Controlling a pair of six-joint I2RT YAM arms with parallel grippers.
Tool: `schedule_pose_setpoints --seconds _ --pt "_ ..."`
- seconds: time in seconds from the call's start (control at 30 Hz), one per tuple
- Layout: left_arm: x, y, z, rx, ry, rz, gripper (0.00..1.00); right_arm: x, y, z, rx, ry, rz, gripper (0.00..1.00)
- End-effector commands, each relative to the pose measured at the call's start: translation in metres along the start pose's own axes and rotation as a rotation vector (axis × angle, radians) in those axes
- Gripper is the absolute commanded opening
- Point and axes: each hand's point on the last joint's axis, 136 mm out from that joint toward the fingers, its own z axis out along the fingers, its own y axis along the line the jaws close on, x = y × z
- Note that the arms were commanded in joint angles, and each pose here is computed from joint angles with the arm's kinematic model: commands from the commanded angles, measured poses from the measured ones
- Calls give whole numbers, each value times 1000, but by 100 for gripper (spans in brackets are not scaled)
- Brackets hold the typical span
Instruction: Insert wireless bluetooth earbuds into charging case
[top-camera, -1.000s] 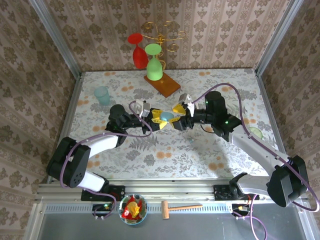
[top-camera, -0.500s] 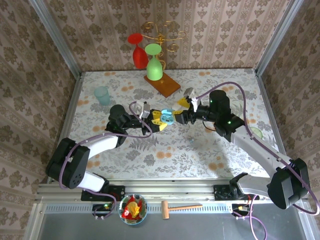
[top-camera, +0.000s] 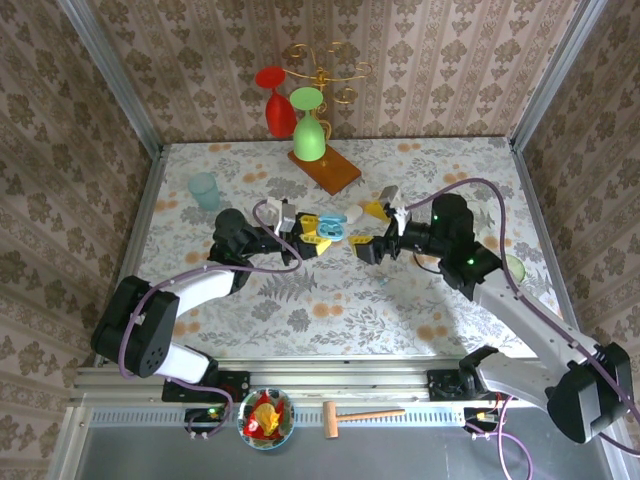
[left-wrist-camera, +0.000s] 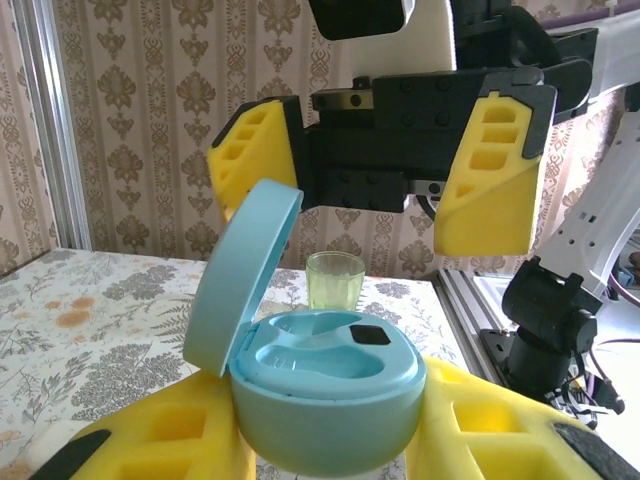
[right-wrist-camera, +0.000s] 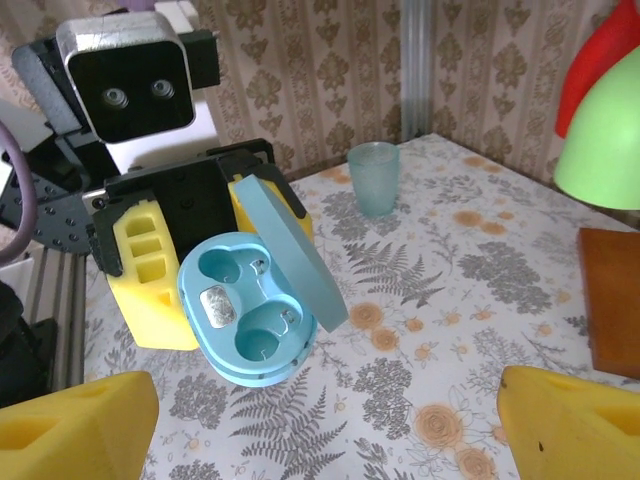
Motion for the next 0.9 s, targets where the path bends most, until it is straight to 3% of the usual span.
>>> schedule_pose_setpoints --seconds 0.0,0.17,0.23,0.43,0.87 --pt "-14 5 -2 -28 -36 43 23 3 -12 -8 96 7 64 90" --pt "-16 15 -6 -91 -53 46 22 16 -36 -21 266 62 193 87" --pt "-14 16 -6 -91 -52 45 22 17 -35 -22 267 68 205 86" --pt "-10 7 -1 -24 -35 31 23 4 -9 -6 92 59 170 78" --pt "-9 -20 10 80 -14 1 23 -8 9 33 -127 78 76 39"
